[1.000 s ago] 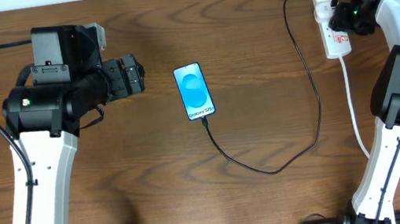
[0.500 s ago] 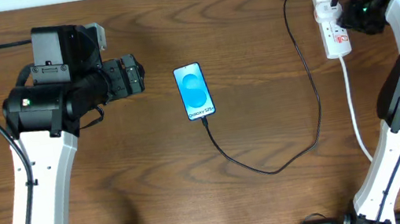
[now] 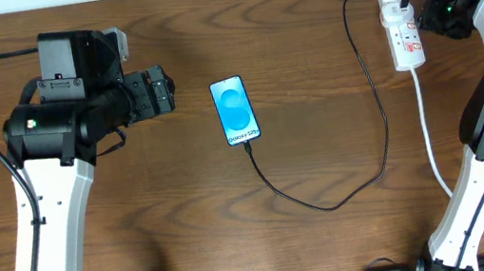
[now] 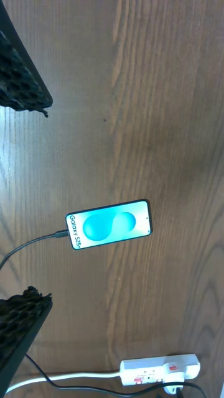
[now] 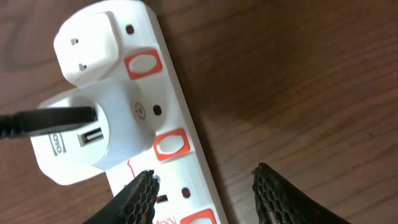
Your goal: Plug charger to phone and switch on socket
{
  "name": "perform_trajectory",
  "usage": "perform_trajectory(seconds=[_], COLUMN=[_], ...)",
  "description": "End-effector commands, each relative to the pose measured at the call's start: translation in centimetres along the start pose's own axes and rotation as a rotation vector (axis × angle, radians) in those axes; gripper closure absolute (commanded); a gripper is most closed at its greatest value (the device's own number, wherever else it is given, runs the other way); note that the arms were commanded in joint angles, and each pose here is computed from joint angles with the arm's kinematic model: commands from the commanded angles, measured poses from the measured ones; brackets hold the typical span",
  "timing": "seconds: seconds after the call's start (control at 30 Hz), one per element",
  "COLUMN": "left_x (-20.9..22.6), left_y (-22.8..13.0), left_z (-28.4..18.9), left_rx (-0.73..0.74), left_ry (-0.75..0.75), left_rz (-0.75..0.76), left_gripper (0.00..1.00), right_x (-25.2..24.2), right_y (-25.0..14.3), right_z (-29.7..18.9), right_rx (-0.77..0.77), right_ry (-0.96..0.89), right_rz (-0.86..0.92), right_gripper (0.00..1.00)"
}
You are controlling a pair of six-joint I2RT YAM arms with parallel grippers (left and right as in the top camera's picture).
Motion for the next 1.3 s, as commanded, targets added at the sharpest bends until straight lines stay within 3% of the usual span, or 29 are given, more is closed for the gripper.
perform_trajectory(seconds=[0.0, 1.27], left_x=[0.1, 0.1], left_y=[0.3, 0.3], left_z=[-0.3, -0.3], left_rx=[-0.012, -0.012], left_ry=[0.011, 0.011], left_rz=[0.011, 0.011], left_gripper=[0.07, 0.07], right_x=[0.0, 0.8], right_y=[-0.2, -0.7], right_z=[0.5, 2.9], right_rx=[0.000, -0.054], right_ry=[-0.006, -0.005], right_rz=[0.007, -0.074], right_gripper=[0.50, 0.48])
Point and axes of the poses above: each gripper's point midway between its finger pads, its own z axis out along the fingers, its own x axis along the line the jaws close on, y = z × x, the point moved 4 cm from there along -z, back along the fingers, and after that the axes turned 5 degrees about z, right-handed, at the moved point
